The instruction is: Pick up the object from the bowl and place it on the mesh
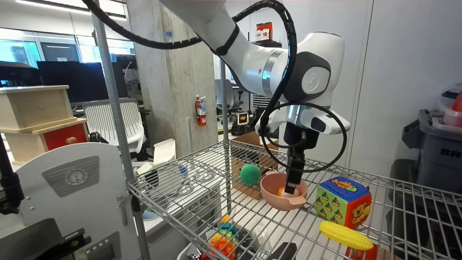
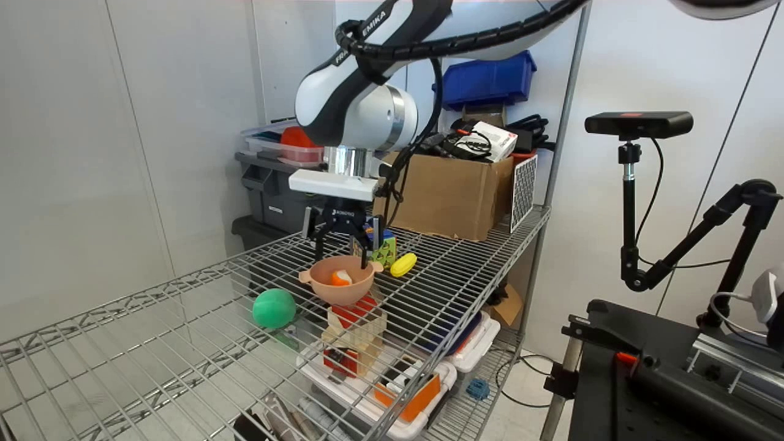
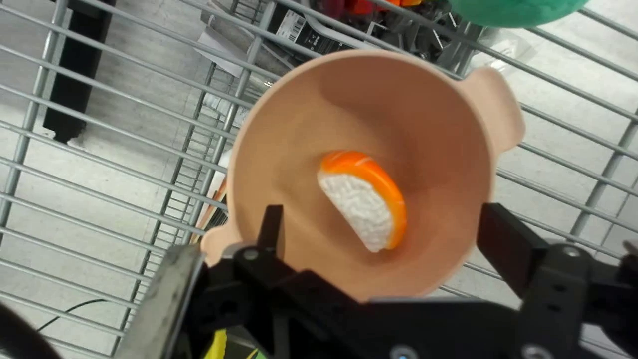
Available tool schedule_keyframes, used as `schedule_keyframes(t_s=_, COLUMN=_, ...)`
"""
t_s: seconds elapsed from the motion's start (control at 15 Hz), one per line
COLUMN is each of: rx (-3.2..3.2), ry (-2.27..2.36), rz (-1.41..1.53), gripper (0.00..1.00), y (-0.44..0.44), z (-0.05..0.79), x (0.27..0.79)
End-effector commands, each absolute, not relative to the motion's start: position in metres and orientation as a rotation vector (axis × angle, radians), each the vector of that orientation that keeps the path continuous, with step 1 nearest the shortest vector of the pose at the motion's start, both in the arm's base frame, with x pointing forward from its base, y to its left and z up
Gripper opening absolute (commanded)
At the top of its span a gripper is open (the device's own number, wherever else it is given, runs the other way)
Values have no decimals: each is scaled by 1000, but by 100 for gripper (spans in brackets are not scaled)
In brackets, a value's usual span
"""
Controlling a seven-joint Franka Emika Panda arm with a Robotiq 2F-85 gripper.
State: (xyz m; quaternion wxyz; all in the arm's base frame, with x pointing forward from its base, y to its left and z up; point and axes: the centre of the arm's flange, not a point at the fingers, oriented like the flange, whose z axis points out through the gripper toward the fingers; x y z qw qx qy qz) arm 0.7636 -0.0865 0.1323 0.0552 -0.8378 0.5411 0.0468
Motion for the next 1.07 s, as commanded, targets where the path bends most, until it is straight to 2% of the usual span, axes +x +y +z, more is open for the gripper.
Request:
schedule_keyframes(t_s=0.0, rx=-2545, ry=1684, rz=186, gripper=71, y=-90, z=118, x=793)
schedule_keyframes(t_s=0.13, rx=-2538, ry=1703, rz=205, gripper=89, y=-86, z=109, x=799)
schedule_keyframes(t_s=0.2, rx=-2537, ry=1709, rz=217, gripper=89, y=-84, z=105, x=801)
schedule_keyframes(t_s=0.33, rx=-2537, ry=1726, rz=228, gripper=99, y=-75, z=93, x=806)
schedule_keyframes(t_s=0.53, rx=-2555, ry=1751, rz=205, gripper=100, y=-65, z=85, x=809)
schedule_keyframes(t_s=0.6, rx=-2564, ry=1759, rz=186, gripper=75, y=-63, z=84, x=810)
schedule_keyframes(t_s=0.67, rx=-2574, ry=1756, rz=177, gripper=74, y=-61, z=85, x=810)
schedule_keyframes(t_s=1.0, rx=-2619, ry=1731, rz=221, gripper=35, y=-38, z=116, x=782)
